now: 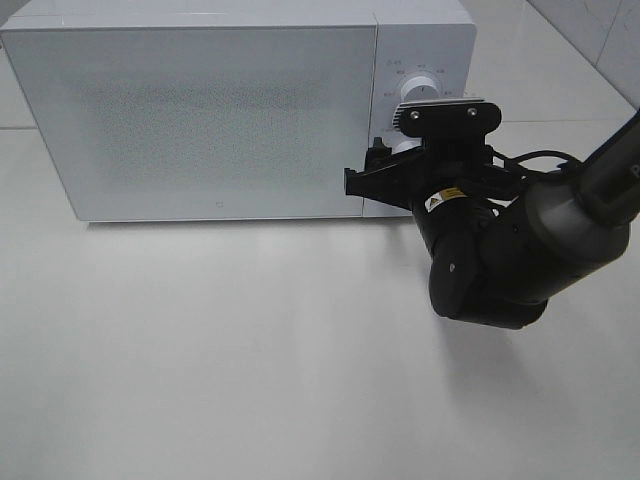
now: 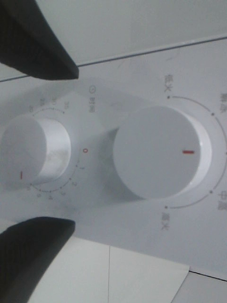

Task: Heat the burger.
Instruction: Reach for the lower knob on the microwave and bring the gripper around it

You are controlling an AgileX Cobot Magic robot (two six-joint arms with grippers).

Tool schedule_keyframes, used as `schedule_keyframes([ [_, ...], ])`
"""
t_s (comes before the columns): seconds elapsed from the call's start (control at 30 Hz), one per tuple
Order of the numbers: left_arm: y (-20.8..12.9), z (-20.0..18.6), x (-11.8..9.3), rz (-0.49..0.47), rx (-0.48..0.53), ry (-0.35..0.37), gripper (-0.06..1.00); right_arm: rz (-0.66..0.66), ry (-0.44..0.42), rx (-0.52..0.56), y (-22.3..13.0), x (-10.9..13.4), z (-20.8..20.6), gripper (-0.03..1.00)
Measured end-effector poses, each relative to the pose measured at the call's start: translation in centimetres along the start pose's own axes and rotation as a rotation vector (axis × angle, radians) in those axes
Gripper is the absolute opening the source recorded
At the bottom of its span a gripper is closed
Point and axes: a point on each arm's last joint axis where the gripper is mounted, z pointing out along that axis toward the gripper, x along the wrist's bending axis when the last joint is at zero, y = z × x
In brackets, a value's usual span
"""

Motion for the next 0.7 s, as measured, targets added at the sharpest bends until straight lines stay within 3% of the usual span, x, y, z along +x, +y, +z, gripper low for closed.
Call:
schedule_keyframes([
  [0.7,0.0,0.0,0.0,0.0,0.0,0.0,0.98,0.01,0.007,0.025,-1.3,0.4,0.7,0.77],
])
